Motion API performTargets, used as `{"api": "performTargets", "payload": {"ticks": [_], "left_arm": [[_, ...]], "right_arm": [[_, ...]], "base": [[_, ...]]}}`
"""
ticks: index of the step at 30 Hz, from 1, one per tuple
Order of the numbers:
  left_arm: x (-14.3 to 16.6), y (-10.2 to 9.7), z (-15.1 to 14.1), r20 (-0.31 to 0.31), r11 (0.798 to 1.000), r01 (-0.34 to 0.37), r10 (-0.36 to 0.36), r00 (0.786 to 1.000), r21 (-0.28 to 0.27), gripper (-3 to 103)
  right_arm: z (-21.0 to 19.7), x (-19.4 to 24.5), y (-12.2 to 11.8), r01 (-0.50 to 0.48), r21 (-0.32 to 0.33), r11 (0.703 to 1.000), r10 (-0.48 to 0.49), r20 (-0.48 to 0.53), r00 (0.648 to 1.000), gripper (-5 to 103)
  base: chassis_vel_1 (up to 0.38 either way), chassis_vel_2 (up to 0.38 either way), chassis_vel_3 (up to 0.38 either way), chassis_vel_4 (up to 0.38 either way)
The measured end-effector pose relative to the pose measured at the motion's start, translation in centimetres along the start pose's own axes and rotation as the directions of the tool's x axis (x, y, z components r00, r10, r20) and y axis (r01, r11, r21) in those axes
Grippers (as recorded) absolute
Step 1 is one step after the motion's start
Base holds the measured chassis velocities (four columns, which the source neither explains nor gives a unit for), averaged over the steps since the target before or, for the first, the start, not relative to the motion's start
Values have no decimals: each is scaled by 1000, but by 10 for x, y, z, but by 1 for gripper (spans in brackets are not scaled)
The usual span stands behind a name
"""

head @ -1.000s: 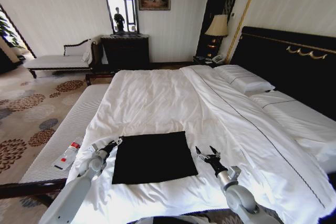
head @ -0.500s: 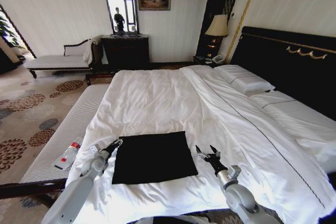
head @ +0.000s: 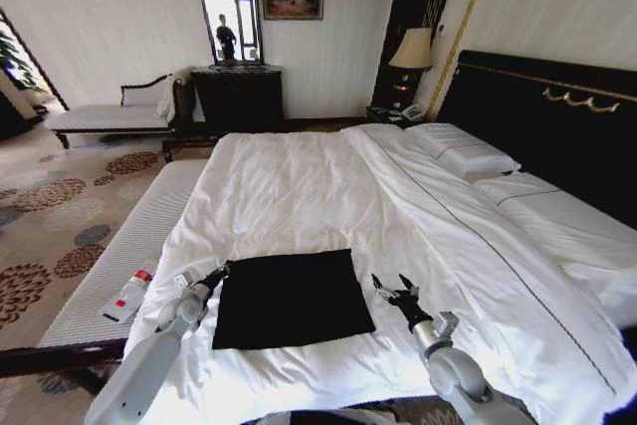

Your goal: Fold the clothes on the bed.

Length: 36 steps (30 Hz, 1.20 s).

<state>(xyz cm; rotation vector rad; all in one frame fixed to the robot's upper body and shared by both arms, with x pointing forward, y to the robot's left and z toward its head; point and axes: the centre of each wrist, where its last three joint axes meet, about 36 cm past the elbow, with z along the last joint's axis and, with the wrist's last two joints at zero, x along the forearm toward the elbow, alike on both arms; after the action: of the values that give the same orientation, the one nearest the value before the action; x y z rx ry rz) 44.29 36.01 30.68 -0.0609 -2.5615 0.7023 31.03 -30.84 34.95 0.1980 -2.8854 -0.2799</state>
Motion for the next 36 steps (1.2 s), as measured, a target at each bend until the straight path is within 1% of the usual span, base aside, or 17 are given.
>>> {"api": "performTargets", "payload": {"ticks": [3, 6, 8, 11, 12, 14, 17, 18, 19, 20, 21, 22, 23, 26, 29, 32, 36], "left_arm": [[1, -1, -2, 4, 1000, 2, -2, 1000, 2, 1], [5, -4, -7, 12, 1000, 1, -1, 1000, -1, 1], [6, -4, -8, 13, 1000, 1, -1, 1000, -2, 1], [10, -8, -11, 18, 1000, 1, -1, 1000, -6, 1], [10, -8, -11, 18, 1000, 1, -1, 1000, -6, 1], [11, -8, -10, 16, 1000, 6, -6, 1000, -8, 1], [11, -12, -9, 13, 1000, 6, -6, 1000, -11, 1], [11, -12, -9, 13, 1000, 6, -6, 1000, -11, 1], [12, -13, -9, 14, 1000, 4, -3, 1000, -10, 1], [13, -15, -9, 15, 1000, 1, -1, 1000, -8, 1], [13, -15, -10, 17, 1000, 2, -1, 1000, -8, 1], [14, -16, -11, 18, 1000, 4, -4, 1000, -7, 1], [14, -16, -11, 18, 1000, 4, -4, 1000, -7, 1], [16, -16, -14, 21, 1000, 7, -7, 1000, -11, 1], [17, -16, -16, 22, 1000, 8, -8, 1000, -15, 1], [19, -17, -21, 27, 1000, 3, -3, 1000, -19, 1], [20, -17, -23, 28, 1000, 2, -1, 1000, -23, 1]], "right_arm": [[-6, -9, -3, 5, -9, 1000, -5, -7, 1000, 100], [-17, -29, -6, 30, -53, 998, -32, -38, 999, 100], [-19, -34, -6, 36, -64, 997, -39, -46, 998, 100], [-20, -78, -8, 84, -131, 988, -95, -81, 992, 100], [-20, -78, -8, 84, -131, 988, -95, -81, 992, 100], [-16, -105, -9, 87, -172, 981, -106, -104, 989, 100], [-8, -154, 2, 74, -299, 951, -119, -133, 984, 100], [-8, -154, 2, 74, -299, 951, -119, -133, 984, 100], [-5, -163, 7, 70, -327, 943, -122, -140, 983, 100], [0, -179, 15, 64, -375, 925, -129, -150, 980, 100], [2, -188, 20, 64, -403, 913, -135, -152, 979, 100], [4, -194, 22, 66, -423, 904, -142, -151, 978, 100], [4, -194, 22, 66, -423, 904, -142, -151, 978, 100], [10, -210, 24, 69, -481, 874, -157, -145, 977, 100], [16, -215, 23, 62, -485, 872, -153, -149, 977, 100], [27, -215, 19, 62, -453, 889, -144, -149, 978, 100], [33, -211, 15, 63, -432, 900, -142, -153, 978, 100]], "base": [[0, 0, 0, 0], [0, 0, 0, 0], [0, 0, 0, 0], [0, 0, 0, 0], [0, 0, 0, 0], [0, 0, 0, 0], [0, 0, 0, 0], [0, 0, 0, 0], [0, 0, 0, 0], [0, 0, 0, 0], [0, 0, 0, 0], [0, 0, 0, 0], [0, 0, 0, 0], [0, 0, 0, 0], [0, 0, 0, 0], [0, 0, 0, 0], [0, 0, 0, 0]]}}
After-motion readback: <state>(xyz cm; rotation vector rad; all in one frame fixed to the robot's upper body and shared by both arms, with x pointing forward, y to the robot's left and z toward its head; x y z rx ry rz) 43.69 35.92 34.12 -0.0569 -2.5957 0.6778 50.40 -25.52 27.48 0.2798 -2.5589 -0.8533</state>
